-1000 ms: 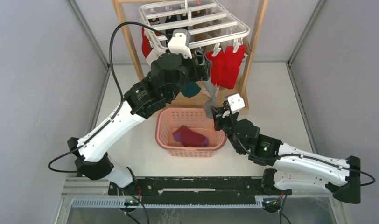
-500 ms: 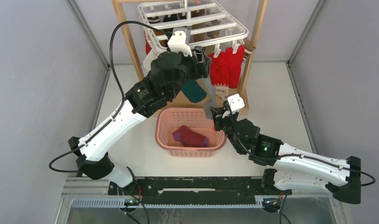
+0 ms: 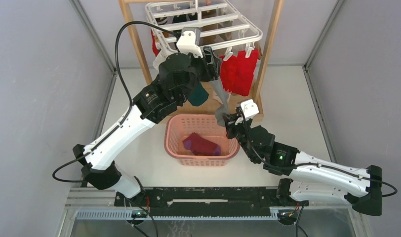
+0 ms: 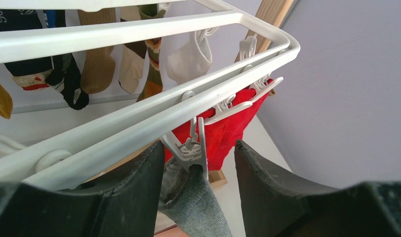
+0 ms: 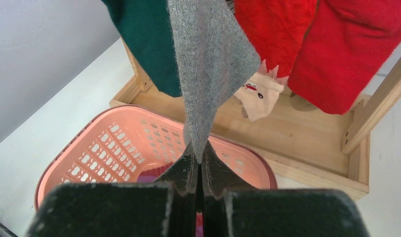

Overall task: Remove the socks clipped to the hanger
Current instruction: Remove the sock from the hanger.

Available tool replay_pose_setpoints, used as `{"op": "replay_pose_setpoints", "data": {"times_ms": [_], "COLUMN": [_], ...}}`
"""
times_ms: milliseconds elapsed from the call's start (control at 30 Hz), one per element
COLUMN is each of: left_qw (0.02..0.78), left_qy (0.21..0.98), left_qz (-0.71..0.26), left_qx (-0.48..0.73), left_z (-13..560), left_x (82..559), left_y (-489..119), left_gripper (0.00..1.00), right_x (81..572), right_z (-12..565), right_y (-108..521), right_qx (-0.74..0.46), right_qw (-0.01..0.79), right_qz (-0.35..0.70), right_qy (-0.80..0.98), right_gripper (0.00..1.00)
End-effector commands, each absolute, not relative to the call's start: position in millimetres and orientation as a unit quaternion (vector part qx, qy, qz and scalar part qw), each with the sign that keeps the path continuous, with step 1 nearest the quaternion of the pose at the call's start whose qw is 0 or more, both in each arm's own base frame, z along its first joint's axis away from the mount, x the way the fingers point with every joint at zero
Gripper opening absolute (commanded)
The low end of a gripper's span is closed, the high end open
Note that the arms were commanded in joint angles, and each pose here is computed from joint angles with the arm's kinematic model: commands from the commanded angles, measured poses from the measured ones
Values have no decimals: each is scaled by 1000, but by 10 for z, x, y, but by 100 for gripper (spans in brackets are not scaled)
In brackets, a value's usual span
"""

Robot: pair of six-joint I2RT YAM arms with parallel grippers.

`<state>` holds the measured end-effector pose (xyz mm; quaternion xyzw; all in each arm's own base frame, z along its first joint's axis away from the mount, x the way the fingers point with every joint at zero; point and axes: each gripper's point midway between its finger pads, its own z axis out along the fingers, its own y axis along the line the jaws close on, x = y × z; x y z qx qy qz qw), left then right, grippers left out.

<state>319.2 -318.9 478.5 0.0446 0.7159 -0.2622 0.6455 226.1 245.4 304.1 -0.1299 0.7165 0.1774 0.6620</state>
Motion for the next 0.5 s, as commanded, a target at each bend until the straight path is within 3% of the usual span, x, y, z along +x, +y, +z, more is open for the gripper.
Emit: {"op": "replay_pose_setpoints", "data": {"times_ms": [0,300,467], "left_qw": [678,682,683], "left_qy": [678,672,670], "left_qz": [-285,-289,-291], "left_qx": [19,14,14], "left_z": [5184,5209,5227], "left_x": [3203,3213,3223], "left_y": [-3081,-3041,-3035], "left_gripper": [57,54,43], "right_x": [2254,2256,2254], "right_z": [3151,3136,3125], "right_y": [2453,2458,2467], "right_qx": [-114,-115,-116], "right_qw": [667,666,664], "right_qz": [195,194,194], "right_qy": [710,712,713], "right_gripper": [0,0,0]}}
